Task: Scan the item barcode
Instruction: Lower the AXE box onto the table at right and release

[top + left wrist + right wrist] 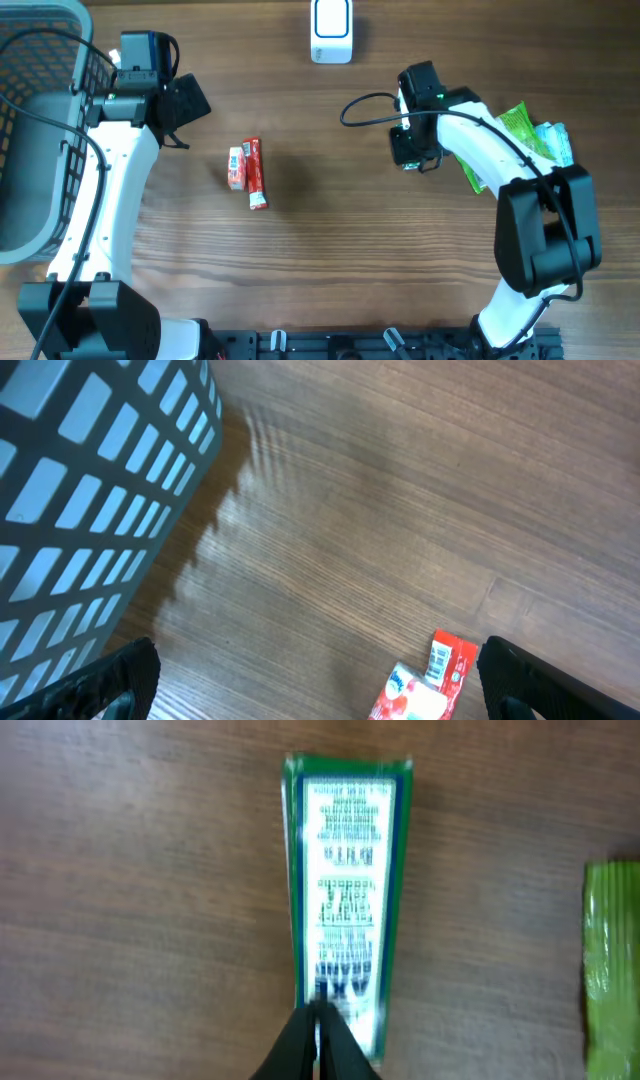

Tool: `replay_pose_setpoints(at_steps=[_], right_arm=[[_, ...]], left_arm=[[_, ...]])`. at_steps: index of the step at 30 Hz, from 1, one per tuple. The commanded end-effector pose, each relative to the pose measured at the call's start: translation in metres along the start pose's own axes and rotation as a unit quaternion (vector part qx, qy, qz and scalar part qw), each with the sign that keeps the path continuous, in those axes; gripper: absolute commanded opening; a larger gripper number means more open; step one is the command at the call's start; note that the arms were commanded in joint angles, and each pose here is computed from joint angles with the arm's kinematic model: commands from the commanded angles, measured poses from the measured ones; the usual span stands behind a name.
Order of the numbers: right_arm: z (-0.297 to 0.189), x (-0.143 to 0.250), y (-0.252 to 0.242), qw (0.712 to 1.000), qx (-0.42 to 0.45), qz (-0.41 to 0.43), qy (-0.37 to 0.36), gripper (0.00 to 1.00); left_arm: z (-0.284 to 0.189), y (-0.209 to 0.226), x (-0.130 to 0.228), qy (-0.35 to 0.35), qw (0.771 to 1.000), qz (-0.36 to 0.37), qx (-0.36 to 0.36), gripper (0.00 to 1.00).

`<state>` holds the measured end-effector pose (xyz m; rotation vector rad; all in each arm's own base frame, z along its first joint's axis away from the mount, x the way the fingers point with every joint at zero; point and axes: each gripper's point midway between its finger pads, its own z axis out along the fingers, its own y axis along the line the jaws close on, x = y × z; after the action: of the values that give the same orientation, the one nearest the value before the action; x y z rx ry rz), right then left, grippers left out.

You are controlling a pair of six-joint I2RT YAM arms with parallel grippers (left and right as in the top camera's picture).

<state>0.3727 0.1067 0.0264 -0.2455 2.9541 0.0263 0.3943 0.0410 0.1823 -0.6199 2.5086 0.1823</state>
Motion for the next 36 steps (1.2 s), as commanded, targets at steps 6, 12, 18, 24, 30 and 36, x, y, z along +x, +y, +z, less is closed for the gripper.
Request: replay_pose_setpoints(at_steps=[6,12,18,24,30,36], right_arm=[[0.010,0.005,0.004,1.000,-0.009,0.006,0.001,0.04],[-0.028,-0.029,0.009,0.999,-0.021,0.005,-0.048,0.27],[-0.055,-0.046,0.009,0.996,-0.020,0.006,-0.089,0.77],[-0.021,-0.040,0.002,0.997,0.001,0.008,-0.077,0.69],[0.008,-0.035,-0.005,0.998,0.024,0.009,-0.061,0.60],[0.030,-0.034,-0.005,0.998,0.025,0.010,-0.050,0.55]], left_arm=[[-0.002,0.003,-0.004,-0.006,1.000,0.002,-0.005,1.00],[-0.002,0.003,-0.004,-0.007,1.000,0.002,-0.005,1.00],[-0.002,0.003,-0.004,-0.006,1.000,0.002,-0.005,1.00],[-0.002,0.003,-0.004,-0.006,1.000,0.002,-0.005,1.00],[-0.002,0.003,-0.004,-0.006,1.000,0.002,-0.005,1.00],[-0.002,0.003,-0.004,-0.006,1.000,0.002,-0.005,1.00]])
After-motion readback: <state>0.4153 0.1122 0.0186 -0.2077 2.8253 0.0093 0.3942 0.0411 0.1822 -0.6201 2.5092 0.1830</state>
